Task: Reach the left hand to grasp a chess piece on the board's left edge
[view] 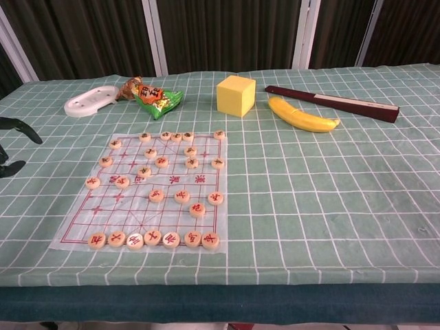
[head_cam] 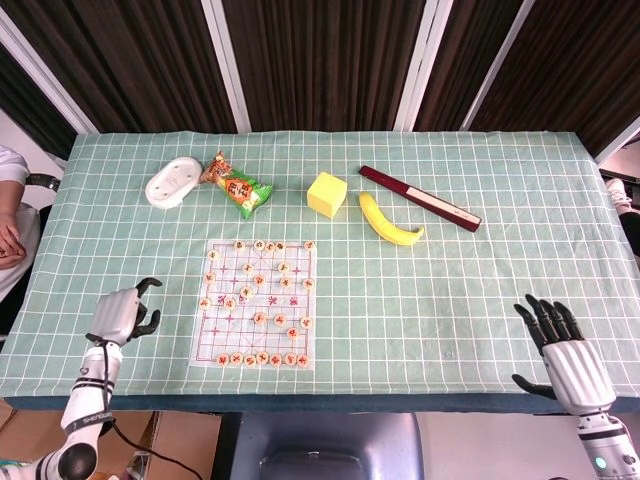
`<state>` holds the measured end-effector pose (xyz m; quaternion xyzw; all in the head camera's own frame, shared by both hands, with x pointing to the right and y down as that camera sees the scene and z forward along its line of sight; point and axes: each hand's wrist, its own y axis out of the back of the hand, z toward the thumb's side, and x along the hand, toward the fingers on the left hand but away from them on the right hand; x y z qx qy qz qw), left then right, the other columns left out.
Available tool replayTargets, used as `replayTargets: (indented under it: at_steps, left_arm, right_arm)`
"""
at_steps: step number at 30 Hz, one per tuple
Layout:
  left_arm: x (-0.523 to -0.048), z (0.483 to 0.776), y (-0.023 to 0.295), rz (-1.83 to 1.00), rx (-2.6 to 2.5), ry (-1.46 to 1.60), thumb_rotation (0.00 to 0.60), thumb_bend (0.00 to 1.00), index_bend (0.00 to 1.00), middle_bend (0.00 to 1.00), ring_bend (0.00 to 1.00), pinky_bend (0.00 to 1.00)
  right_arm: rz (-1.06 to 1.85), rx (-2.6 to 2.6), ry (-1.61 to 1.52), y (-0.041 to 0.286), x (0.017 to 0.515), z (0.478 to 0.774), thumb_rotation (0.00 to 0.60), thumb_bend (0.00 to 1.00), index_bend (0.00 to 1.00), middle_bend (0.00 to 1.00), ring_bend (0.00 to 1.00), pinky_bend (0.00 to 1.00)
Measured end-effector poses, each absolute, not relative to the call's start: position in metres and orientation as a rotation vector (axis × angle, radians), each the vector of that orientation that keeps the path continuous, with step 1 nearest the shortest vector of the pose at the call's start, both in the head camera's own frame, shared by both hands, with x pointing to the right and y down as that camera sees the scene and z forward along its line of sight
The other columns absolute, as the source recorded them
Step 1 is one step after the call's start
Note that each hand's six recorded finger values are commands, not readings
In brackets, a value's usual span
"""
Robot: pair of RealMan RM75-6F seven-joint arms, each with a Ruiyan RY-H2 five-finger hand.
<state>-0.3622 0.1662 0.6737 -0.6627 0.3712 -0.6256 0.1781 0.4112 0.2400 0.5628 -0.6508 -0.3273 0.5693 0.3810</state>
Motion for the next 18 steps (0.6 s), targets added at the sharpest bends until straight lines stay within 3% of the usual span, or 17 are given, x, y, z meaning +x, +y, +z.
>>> replayTargets:
  at_steps: [10, 18]
  left_arm:
    - [-0.344, 0.713, 0.153, -1.808, -1.935, 1.056, 0.600, 0.42, 0.32, 1.00, 1.00, 1.00]
    - [-0.324, 0.732, 0.164, -1.759, -1.991, 1.038, 0.600, 0.41, 0.33, 1.00, 1.00, 1.00]
  right_arm:
    - [1.485, -1.662, -0.831, 0.237, 0.412, 0.569, 0.600, 0.21, 0.00, 0.00, 0.00, 0.00]
    - [1.491, -1.659, -0.831, 0.237, 0.411, 0.571, 0.600, 0.21, 0.00, 0.00, 0.00, 0.00]
